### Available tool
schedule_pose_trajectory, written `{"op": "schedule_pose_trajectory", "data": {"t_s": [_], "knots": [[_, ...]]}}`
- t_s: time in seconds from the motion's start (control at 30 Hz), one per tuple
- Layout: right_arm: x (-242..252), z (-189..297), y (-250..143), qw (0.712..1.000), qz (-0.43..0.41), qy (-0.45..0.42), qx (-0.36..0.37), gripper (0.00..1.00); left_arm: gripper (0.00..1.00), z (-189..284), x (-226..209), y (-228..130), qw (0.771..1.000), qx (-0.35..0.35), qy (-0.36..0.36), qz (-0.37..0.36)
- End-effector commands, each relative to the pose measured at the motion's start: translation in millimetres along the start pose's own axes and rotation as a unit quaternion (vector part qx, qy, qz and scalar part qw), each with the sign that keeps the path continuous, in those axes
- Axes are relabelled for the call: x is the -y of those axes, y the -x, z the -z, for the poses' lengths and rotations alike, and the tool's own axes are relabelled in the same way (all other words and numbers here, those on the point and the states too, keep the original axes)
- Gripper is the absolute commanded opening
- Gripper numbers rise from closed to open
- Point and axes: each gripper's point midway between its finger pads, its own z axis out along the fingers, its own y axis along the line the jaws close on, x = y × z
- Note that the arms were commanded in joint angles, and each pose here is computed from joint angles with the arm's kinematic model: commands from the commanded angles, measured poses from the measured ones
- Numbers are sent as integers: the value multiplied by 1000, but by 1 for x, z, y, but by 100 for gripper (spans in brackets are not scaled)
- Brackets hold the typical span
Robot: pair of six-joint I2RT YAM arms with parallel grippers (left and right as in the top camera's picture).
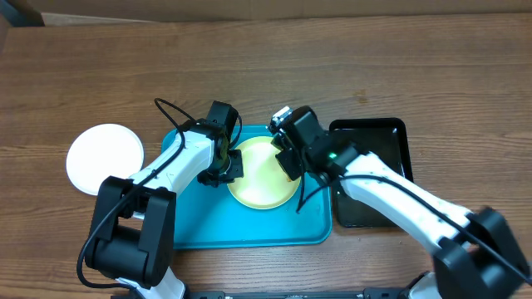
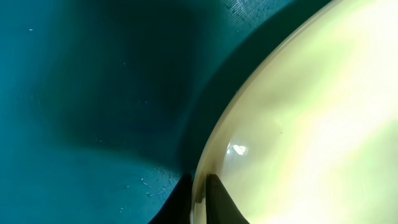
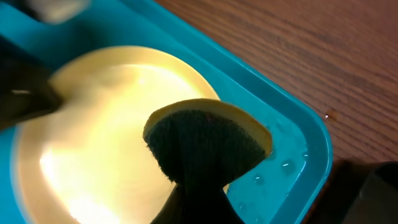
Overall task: Clean dirty plates on tray and stack at the side
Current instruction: 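Move the sponge over the yellow-green plate with the right gripper, then scrub the yellow-green plate with the sponge in the right gripper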
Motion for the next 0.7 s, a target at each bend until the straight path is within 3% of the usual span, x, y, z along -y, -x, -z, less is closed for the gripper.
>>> {"op": "schedule_pose_trajectory", "data": {"t_s": [0.0, 0.23, 0.53, 0.57, 0.67], "knots": [[9, -26, -11, 999, 25, -28, -20, 5, 12, -10, -7, -8, 1000, -15, 19, -13], [-1, -48, -21, 999, 25, 0, -38, 14, 16, -10, -7, -7, 1000, -13, 19, -13], [-3, -48, -16, 999, 24, 5, -29, 8, 18, -10, -7, -7, 1000, -13, 19, -13], [-3, -48, -16, 999, 24, 5, -27, 9, 19, -10, -7, -7, 1000, -13, 19, -13], [-3, -48, -15, 999, 24, 6, -27, 34, 19, -10, -7, -7, 1000, -13, 19, -13]]}}
